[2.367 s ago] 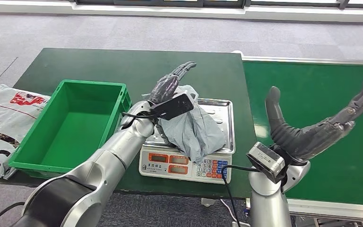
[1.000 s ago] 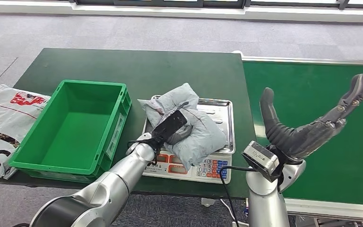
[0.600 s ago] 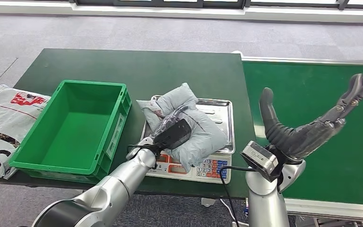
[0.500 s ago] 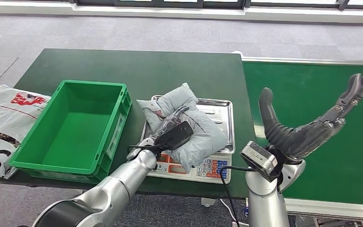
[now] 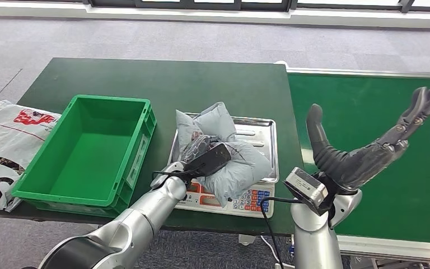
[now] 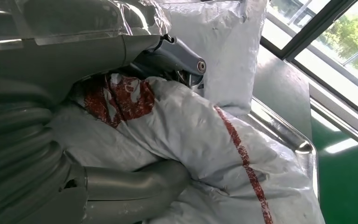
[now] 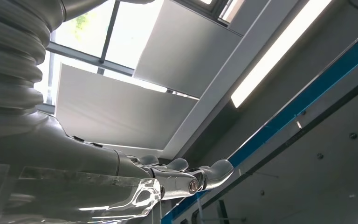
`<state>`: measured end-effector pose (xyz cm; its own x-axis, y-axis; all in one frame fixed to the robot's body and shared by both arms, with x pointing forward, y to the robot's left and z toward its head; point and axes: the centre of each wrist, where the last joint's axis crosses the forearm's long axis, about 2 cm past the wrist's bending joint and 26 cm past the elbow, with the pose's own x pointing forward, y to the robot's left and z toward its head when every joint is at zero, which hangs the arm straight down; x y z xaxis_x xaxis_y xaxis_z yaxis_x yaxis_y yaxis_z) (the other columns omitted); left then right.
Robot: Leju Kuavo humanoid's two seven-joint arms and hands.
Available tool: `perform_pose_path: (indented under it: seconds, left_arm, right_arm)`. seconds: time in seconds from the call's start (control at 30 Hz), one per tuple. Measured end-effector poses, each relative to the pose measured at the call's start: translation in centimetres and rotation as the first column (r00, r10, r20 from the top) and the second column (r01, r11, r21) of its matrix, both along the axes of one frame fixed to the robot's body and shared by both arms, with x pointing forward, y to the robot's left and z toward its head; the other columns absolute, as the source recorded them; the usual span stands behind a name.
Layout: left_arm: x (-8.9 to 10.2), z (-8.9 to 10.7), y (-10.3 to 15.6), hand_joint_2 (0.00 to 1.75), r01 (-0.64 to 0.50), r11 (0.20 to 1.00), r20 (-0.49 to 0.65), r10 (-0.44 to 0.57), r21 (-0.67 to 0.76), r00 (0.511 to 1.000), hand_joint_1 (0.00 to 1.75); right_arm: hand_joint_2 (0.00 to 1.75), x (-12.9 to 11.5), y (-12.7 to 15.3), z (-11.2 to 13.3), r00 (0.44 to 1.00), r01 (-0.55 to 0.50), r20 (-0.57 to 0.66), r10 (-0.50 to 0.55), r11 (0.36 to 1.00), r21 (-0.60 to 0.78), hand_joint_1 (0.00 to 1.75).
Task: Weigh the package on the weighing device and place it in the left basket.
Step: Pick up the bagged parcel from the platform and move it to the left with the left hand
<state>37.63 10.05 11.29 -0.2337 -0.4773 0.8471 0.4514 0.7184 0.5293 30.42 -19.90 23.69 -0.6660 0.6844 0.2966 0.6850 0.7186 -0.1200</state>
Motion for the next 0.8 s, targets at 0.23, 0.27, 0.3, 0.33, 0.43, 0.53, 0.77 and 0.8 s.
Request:
perform_pose_path:
  seconds: [0.23,0.27,0.3,0.33,0.43,0.53,0.77,0.8]
  left_arm:
    - [0.1,0.1,-0.1,1.75,-0.003,1.0,0.012,0.003,0.003,1.0,1.75]
    - [0.1,0.2,-0.1,1.75,-0.002,1.0,0.013,0.002,0.003,1.0,1.75]
    - [0.1,0.2,-0.1,1.75,-0.003,1.0,0.013,0.003,0.003,1.0,1.75]
    - [0.1,0.2,-0.1,1.75,-0.003,1.0,0.013,0.003,0.002,1.0,1.75]
    - [0.1,0.2,-0.1,1.75,-0.008,1.0,0.014,0.009,-0.004,1.0,1.75]
    - [0.1,0.2,0.0,1.75,-0.031,1.0,0.039,0.031,-0.004,0.999,1.75]
    - [0.8,1.2,1.3,1.75,-0.337,0.942,0.371,0.316,-0.01,0.873,1.75]
    - [1.0,1.5,1.8,1.75,-0.364,0.931,0.416,0.346,-0.038,0.841,1.75]
  right_arm:
    - [1.75,0.0,0.0,0.0,1.0,0.0,-0.001,0.0,1.0,0.0,0.0]
    - [1.75,0.0,0.0,0.0,1.0,0.0,-0.001,0.0,1.0,0.0,0.0]
    - [1.75,0.0,0.0,0.0,1.0,0.0,-0.001,0.0,1.0,0.0,0.0]
    - [1.75,0.0,0.0,0.0,1.0,0.0,-0.001,0.0,1.0,0.0,0.0]
    - [1.75,0.0,0.0,0.0,1.0,0.0,-0.001,0.0,1.0,0.001,0.0]
    - [1.75,0.0,0.0,-0.1,1.0,0.0,-0.002,0.0,1.0,0.002,0.0]
    - [1.75,-0.2,-0.5,-0.2,1.0,0.017,-0.005,-0.017,1.0,0.005,0.0]
    - [1.75,-0.2,-0.6,-0.2,1.0,0.021,-0.005,-0.021,1.0,0.007,0.0]
